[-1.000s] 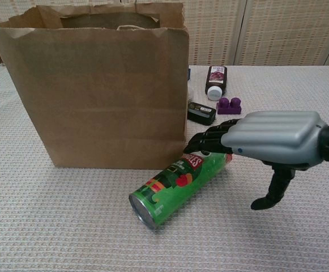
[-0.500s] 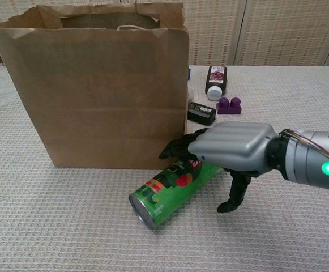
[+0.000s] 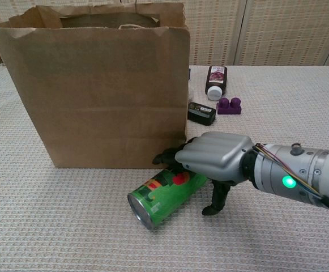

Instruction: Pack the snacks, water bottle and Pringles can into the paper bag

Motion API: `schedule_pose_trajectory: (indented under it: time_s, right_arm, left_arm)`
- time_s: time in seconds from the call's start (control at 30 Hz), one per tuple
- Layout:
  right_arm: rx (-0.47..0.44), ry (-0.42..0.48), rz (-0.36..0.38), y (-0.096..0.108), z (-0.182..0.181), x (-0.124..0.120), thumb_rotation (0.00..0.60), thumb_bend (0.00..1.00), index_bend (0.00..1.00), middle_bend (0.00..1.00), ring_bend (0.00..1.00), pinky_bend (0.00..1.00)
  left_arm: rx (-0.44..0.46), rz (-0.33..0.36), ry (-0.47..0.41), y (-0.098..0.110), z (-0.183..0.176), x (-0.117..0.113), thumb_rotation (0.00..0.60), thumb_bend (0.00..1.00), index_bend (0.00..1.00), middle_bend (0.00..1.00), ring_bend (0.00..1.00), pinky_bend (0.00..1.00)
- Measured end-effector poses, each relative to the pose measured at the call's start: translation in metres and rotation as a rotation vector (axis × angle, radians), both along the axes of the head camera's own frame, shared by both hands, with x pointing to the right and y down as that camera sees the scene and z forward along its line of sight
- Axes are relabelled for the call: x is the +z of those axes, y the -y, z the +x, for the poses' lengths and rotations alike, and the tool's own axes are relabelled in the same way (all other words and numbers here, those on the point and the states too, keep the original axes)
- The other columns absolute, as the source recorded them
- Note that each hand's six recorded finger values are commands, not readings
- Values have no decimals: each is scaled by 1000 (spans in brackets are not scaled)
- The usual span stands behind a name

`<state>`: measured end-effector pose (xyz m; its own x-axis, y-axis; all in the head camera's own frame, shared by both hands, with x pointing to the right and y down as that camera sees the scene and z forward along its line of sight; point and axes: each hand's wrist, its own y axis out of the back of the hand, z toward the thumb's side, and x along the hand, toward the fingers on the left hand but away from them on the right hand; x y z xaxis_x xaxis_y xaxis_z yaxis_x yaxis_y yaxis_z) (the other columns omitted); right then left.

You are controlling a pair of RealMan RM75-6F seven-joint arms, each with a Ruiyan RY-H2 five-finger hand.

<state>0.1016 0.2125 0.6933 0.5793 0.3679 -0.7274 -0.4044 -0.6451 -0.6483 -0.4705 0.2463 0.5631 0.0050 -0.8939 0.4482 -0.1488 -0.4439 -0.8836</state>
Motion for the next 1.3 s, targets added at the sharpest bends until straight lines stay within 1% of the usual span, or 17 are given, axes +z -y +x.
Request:
schedule_pose_trajectory:
  time_s: [0.03,0.07,0.13,0.17,0.27,0.5,0.6,0.7,0.8,1.0,1.07,1.1,1.13,1.3]
  right_arm:
    - [1,3,8,0,-1,0,600,207,270,307,295,488]
    - [1,6,14,0,-2,0,600,234,366,391,405,582]
    - [-3,15,28,-1,-3,-2,600,276,504,501,544,700]
    - [-5,19,34,-2,-3,-2,600,299,564,546,597,743]
    - [-9,25,49,-3,2,-5,600,326,649,602,665,792]
    - [0,26,59,-4,18,-16,600,332,668,615,677,795]
    - [25,34,74,1,30,-27,600,333,668,615,677,795]
    - [75,50,99,13,50,-45,600,332,668,615,677,795]
    - [144,73,128,28,73,-67,600,333,668,615,677,795]
    - [304,140,213,61,118,-115,600,333,668,615,677,795]
    - [371,180,249,74,131,-132,600,333,668,615,677,795]
    - [389,192,259,78,134,-137,600,333,668,615,677,795]
    - [424,222,281,85,138,-146,600,332,668,615,677,796]
    - [536,344,393,116,142,-177,600,333,668,615,677,796]
  left_arm:
    - [0,0,0,0,0,0,600,372,0,0,0,0]
    - [0,0,0,0,0,0,600,371,0,0,0,0]
    - [-1,0,-1,0,0,0,600,370,0,0,0,0]
    - [-2,0,-2,0,0,0,600,370,0,0,0,0]
    - [-1,-1,-3,0,-1,0,600,370,0,0,0,0]
    - [-1,0,0,0,0,0,600,369,0,0,0,0]
    - [0,0,5,0,0,0,600,370,0,0,0,0]
    - [-1,1,8,0,0,0,600,369,0,0,0,0]
    - [-1,1,11,-1,0,0,600,369,0,0,0,0]
    - [1,3,16,0,1,0,600,370,0,0,0,0]
    - [2,3,19,0,1,0,600,370,0,0,0,0]
    - [2,3,21,0,1,0,600,370,0,0,0,0]
    - [2,3,22,0,1,0,600,370,0,0,0,0]
    - [2,3,26,0,2,1,600,370,0,0,0,0]
